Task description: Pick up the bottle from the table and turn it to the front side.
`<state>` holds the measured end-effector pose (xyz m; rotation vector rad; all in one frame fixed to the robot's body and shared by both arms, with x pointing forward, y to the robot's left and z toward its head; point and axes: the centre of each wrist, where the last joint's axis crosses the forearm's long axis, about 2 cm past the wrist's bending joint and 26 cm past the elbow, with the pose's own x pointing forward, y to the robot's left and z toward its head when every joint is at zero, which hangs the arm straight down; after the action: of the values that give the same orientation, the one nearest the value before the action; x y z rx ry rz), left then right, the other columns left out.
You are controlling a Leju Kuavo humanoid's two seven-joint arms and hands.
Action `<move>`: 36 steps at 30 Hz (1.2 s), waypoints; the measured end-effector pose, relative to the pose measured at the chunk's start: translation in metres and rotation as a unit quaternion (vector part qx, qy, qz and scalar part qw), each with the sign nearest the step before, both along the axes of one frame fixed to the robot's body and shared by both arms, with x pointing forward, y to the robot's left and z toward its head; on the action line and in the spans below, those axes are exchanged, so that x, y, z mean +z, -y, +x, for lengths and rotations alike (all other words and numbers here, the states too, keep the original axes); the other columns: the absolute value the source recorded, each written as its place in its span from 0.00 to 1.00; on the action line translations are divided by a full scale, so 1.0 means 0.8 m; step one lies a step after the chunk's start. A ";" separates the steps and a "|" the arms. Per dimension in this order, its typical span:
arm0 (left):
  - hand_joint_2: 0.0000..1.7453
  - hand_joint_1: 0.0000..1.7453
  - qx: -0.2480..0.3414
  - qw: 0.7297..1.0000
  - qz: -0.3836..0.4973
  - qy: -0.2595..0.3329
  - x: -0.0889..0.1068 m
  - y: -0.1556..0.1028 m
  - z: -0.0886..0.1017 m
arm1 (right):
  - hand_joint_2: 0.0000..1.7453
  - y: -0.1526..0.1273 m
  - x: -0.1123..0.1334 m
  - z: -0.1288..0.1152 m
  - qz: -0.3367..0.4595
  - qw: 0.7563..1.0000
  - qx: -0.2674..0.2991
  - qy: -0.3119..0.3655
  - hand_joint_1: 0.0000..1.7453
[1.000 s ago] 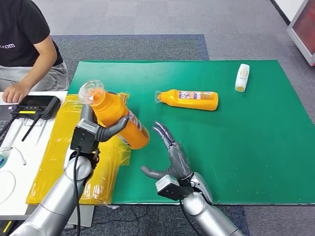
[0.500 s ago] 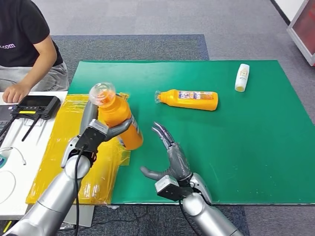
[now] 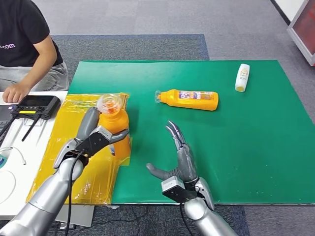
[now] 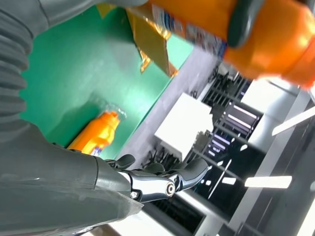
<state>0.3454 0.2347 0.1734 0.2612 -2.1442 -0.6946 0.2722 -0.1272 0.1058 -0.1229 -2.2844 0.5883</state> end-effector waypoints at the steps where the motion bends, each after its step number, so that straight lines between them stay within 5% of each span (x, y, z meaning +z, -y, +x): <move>1: 1.00 1.00 -0.001 1.000 0.003 -0.003 -0.001 -0.001 -0.001 | 0.00 0.000 0.000 0.000 0.002 1.000 -0.004 0.001 0.00; 26: 1.00 1.00 0.033 0.967 0.253 -0.005 -0.013 -0.061 0.014 | 0.00 -0.002 -0.014 -0.008 0.022 0.999 -0.017 -0.034 0.00; 30: 1.00 1.00 0.033 0.963 0.267 -0.001 -0.013 -0.059 0.018 | 1.00 -0.004 -0.015 -0.008 0.023 0.999 -0.015 -0.037 0.00; 36: 1.00 1.00 0.012 0.953 0.303 -0.008 -0.022 -0.037 0.029 | 1.00 -0.010 -0.013 -0.006 0.029 0.999 -0.011 -0.039 0.00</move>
<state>0.3684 0.2645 0.1558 0.6010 -1.8575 -1.3255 0.2671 -0.1196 0.0953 -0.0952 -2.2189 0.5058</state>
